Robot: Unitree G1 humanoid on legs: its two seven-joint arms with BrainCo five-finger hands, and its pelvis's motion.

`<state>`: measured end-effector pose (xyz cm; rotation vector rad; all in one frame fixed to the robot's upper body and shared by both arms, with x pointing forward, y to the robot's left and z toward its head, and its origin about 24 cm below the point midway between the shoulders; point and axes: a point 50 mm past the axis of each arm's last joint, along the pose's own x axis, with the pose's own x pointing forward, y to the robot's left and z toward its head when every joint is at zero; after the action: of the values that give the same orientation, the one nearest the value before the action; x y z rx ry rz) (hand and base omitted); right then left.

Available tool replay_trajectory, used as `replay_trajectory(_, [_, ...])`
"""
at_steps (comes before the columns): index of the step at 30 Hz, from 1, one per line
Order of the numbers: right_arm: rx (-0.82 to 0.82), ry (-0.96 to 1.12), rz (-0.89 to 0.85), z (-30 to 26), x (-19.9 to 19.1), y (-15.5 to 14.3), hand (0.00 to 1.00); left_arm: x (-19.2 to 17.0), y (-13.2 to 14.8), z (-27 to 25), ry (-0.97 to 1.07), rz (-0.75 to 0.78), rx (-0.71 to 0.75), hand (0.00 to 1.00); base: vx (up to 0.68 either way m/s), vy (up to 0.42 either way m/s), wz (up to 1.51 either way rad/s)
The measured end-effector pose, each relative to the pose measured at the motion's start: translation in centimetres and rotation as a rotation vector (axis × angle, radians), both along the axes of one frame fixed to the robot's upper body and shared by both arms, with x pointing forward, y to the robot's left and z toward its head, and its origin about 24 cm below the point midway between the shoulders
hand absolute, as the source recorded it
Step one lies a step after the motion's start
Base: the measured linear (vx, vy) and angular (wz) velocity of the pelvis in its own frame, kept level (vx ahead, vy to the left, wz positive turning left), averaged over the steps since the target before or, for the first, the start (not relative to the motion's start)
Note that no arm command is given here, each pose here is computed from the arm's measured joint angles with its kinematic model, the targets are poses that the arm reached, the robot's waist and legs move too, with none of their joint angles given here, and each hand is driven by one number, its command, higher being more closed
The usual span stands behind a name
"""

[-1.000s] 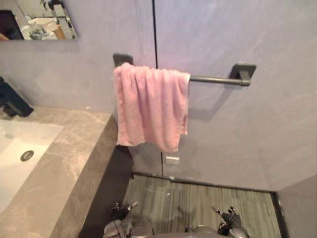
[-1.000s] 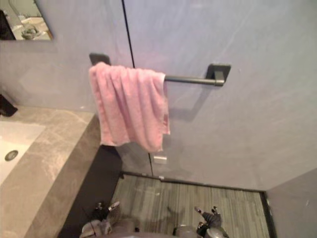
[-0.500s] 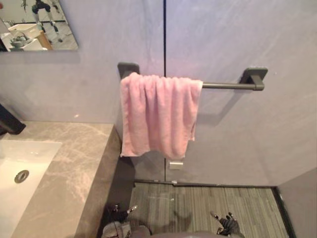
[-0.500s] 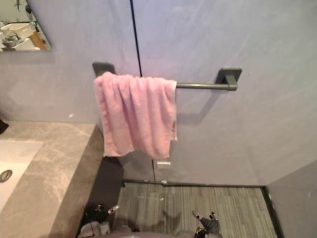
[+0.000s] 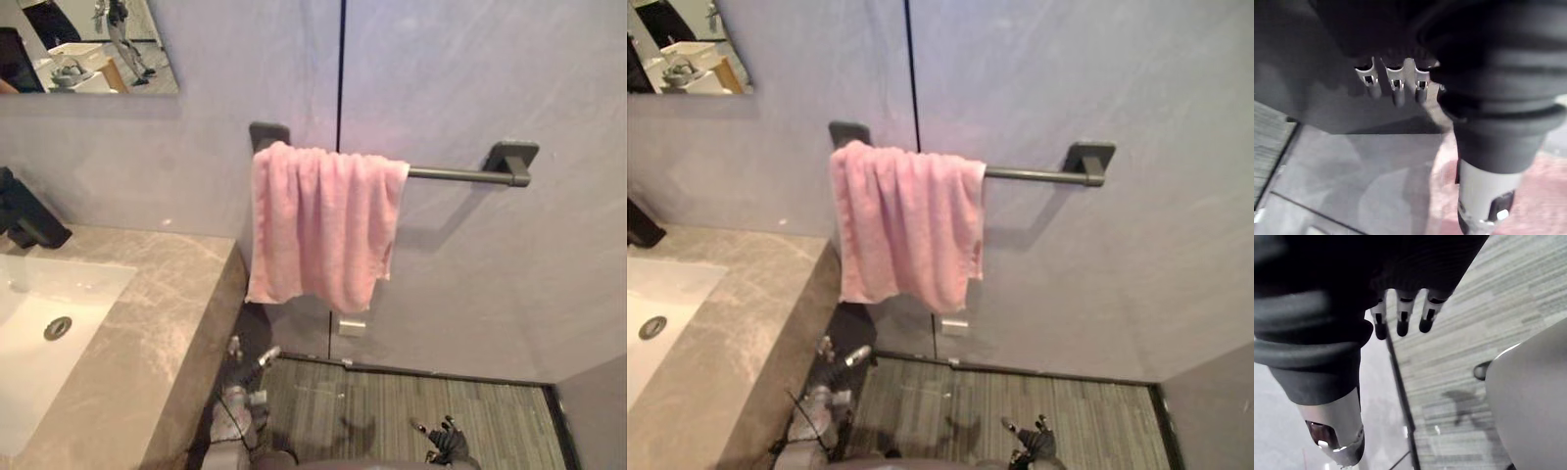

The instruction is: Organize washtable

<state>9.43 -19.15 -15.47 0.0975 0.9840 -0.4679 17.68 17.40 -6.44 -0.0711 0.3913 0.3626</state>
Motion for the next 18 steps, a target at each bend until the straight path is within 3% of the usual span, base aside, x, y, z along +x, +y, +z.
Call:
replay_trajectory(10, [-0.012, -0.012, 0.076, 0.2, -0.1, 0.9, 0.00, 1.2, 0.3, 4.7, -0.221, 0.092, 0.077, 0.00, 0.00, 0.002, -0.03])
replay_trajectory(18, [-0.013, -0.020, 0.120, 0.3, 0.3, 0.5, 0.00, 4.1, 1.2, 7.1, -0.342, 0.031, 0.114, 0.00, 0.03, -0.012, -0.03])
